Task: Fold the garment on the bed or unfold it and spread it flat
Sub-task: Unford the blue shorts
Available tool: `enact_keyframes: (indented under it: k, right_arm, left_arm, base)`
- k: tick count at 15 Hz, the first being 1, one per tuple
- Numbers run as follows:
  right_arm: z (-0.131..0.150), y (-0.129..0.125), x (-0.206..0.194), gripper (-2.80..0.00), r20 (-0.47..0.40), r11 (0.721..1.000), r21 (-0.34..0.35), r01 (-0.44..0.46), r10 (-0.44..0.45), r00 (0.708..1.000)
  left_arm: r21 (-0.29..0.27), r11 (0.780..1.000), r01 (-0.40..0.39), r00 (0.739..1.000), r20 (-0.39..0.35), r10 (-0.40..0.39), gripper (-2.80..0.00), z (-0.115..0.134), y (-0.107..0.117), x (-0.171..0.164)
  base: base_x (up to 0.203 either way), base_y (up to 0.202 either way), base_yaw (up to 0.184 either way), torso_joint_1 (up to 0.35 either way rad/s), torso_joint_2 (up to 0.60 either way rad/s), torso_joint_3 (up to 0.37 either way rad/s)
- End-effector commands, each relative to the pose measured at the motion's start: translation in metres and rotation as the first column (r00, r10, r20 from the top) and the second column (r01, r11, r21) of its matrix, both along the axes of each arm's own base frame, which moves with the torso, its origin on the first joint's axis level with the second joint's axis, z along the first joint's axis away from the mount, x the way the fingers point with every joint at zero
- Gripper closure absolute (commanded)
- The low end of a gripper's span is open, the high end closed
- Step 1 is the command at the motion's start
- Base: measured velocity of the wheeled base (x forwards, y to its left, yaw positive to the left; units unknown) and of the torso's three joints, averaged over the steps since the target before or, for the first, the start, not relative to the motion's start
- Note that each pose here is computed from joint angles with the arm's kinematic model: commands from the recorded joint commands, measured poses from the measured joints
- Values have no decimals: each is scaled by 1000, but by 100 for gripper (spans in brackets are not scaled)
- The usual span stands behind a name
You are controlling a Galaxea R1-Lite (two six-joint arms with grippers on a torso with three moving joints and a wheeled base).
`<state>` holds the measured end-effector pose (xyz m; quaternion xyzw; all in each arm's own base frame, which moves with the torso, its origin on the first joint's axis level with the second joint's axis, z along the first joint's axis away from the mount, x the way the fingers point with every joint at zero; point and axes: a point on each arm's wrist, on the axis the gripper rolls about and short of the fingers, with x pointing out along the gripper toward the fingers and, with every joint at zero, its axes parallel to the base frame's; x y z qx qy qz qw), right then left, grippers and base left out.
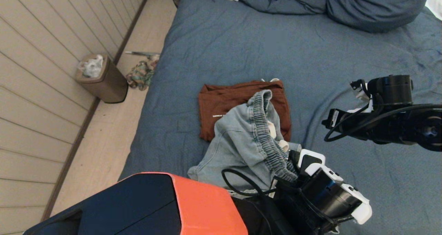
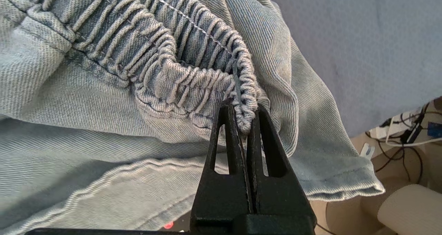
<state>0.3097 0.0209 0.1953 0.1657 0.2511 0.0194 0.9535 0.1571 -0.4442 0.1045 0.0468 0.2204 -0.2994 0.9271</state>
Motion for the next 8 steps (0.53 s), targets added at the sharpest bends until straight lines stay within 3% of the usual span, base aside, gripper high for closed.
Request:
enact_keyframes:
  k: [1,4,8]
  right_arm:
    - [0,1,-1,0,-1,1000,2,-2,2,1000]
    - [1,2,-1,0,2,1000,2,-6,6,1000]
    - [5,14,-1,0,17,999,3,-45,45,999]
  left_arm:
    - [-19,1000,-22,1000,10,22,0,11,6,6]
    - [-67,995,-80,996,42,83,0,44,26,17]
    - [-112,977,-180,980,61,188,0,90,89,36]
  base:
    - [0,0,0,0,0,0]
    - [0,0,0,0,0,0]
    - [0,0,0,0,0,0]
